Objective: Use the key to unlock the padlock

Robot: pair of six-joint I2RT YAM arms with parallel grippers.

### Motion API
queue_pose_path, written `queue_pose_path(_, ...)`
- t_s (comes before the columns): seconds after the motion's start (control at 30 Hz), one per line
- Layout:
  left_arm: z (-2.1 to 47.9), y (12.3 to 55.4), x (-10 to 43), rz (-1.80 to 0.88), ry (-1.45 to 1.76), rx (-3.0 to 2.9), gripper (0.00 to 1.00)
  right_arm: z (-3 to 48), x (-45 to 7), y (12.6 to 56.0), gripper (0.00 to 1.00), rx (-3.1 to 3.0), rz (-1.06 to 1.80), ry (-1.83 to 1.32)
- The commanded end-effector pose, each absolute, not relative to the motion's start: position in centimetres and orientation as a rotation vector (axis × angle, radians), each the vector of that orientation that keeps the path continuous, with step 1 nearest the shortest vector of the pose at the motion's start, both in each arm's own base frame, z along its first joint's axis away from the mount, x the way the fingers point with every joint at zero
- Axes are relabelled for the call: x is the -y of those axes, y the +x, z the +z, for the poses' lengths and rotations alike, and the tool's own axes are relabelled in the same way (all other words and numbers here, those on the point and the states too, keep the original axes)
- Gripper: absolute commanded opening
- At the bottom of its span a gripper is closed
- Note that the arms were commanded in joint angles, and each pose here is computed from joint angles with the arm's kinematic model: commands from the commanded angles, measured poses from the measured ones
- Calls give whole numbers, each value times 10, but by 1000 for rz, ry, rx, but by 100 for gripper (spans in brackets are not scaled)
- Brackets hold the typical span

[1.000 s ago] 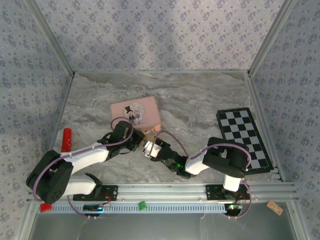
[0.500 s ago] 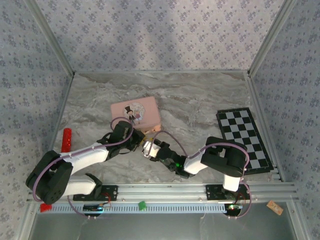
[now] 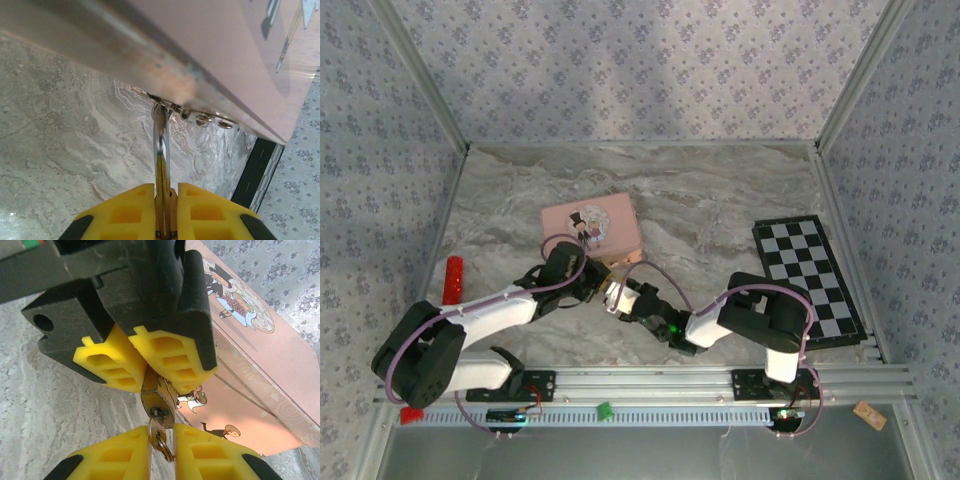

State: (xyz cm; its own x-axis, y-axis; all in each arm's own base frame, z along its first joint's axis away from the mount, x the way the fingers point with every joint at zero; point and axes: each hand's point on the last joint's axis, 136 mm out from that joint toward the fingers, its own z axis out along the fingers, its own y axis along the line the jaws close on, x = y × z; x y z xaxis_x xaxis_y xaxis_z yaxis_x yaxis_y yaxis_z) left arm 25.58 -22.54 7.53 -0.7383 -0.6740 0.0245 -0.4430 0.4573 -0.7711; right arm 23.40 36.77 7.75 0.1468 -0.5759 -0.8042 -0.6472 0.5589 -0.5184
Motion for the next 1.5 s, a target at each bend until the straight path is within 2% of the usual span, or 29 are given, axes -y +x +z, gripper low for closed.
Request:
queue_pose_path(0.0,87,260,229,-1214,-935,-2389,0,86,-368,242,19,-1533,79,-1029)
queue_pose_path(0.27,88,261,232,-1221,-922,-2390,0,92,-369,240,13,-1553,132,-1001)
queue_pose_path(0.8,88,260,236,-1222,-867,-2385,0,103,-371,245,9,-1576,168,-934)
queue_pose_path(1.47,90,257,242,-1226,-825,-2380,16,100,-378,242,3,-1630,225,-907)
